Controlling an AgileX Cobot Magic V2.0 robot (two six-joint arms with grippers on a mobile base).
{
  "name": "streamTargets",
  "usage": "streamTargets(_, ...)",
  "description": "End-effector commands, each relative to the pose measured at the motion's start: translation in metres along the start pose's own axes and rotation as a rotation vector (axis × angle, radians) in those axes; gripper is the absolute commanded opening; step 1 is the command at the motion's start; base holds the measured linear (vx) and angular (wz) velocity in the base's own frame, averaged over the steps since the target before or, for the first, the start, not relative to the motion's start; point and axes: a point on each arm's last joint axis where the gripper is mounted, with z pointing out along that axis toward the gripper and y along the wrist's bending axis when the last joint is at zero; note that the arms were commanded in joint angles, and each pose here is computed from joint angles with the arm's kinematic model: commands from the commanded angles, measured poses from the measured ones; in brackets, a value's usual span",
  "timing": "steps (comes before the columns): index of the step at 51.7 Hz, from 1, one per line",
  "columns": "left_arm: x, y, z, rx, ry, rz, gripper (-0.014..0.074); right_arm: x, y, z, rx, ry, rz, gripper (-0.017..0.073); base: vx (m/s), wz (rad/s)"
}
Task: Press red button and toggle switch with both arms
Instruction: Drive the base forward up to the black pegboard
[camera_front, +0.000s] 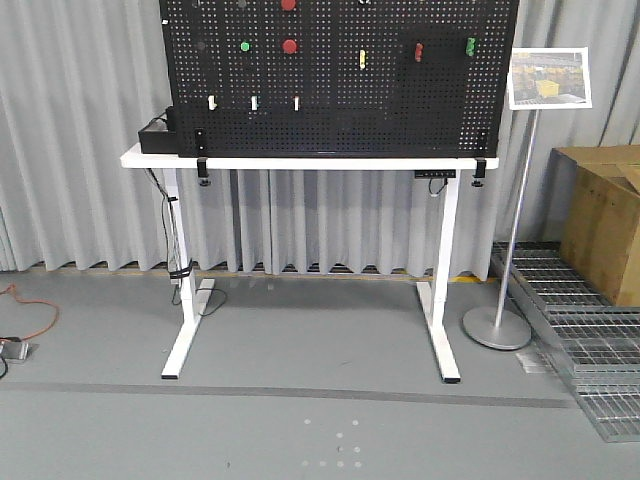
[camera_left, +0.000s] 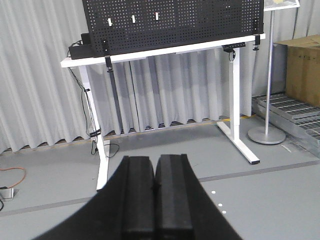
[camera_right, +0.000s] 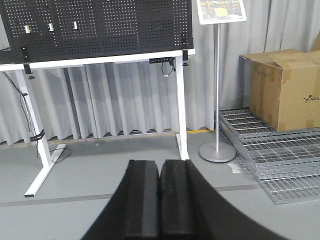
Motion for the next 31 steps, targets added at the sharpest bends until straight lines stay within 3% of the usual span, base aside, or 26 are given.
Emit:
streamTargets(1,0.0029,0.0005,0.0001,-0.015,-0.067,-0.009,0.0001,-0.0043,0.0002,-0.0007,-0.002,-0.084,-0.014,-0.0003,0.0,0.0)
streamTargets(31,0.0029,0.0005,0.0001,-0.015,-0.067,-0.009,0.0001,-0.0044,0.0002,-0.0007,-0.002,-0.084,-0.015,-0.0003,0.0,0.0)
